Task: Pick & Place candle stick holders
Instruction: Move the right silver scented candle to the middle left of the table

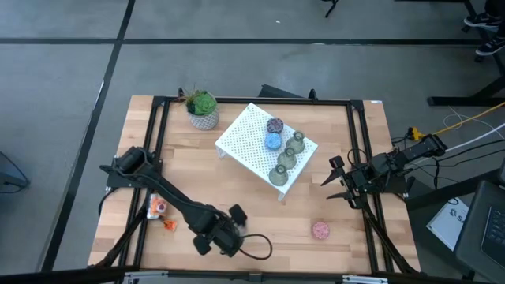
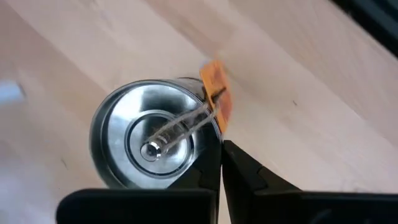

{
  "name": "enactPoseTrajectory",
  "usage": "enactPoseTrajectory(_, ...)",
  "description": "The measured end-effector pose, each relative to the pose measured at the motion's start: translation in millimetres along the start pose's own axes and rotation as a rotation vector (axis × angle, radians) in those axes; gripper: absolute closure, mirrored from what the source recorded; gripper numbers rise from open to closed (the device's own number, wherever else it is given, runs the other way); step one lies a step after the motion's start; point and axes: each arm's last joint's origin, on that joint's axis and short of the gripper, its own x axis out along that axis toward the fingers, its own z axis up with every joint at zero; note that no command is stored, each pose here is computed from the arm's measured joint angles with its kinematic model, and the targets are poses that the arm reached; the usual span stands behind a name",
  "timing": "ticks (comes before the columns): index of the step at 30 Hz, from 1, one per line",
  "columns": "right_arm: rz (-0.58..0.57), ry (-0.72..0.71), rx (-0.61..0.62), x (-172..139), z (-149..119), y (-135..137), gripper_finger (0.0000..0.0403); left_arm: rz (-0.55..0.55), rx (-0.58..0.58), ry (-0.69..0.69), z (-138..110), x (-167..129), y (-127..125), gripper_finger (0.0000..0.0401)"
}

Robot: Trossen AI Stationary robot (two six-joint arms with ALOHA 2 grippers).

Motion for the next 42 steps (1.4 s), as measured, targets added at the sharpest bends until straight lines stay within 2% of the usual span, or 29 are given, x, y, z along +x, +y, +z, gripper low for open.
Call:
enactPoseTrajectory(6, 0.000, 0.000, 0.000, 0.0, 0.0, 0.0, 0.0184, -0.037, -0.080, 0.108, -10.2, -2.8, -12.9, 0.0399)
enactPoseTrajectory(13, 0.002, 0.000, 0.000, 0.0, 0.0, 0.1, 0.0184, -0.070, -0.167, 0.136, -19.9, -15.6, -27.8, 0.0399)
enactPoseTrajectory(17, 0.002, 0.000, 0.000, 0.0, 0.0, 0.0, 0.0184, -0.064, -0.216, 0.057, -29.7, -37.0, -31.6, 0.0399)
enactPoseTrajectory(22, 0.002, 0.000, 0.000, 0.0, 0.0, 0.1, 0.0184, -0.050, -0.287, -0.049, -56.1, -44.9, -35.0, 0.0399)
enactPoseTrajectory(30, 0.002, 0.000, 0.000, 0.0, 0.0, 0.1, 0.0184, -0.041, -0.432, -0.069, -95.6, -53.9, -42.6, 0.0399)
enactPoseTrajectory(36, 0.001, 0.000, 0.000, 0.0, 0.0, 0.0, 0.0184, -0.016, -0.447, -0.111, -109.6, -65.4, -52.0, 0.0400)
enactPoseTrajectory(42, 0.001, 0.000, 0.000, 0.0, 0.0, 0.0, 0.0184, -0.009, -0.446, -0.102, -115.6, -62.7, -55.0, 0.0401)
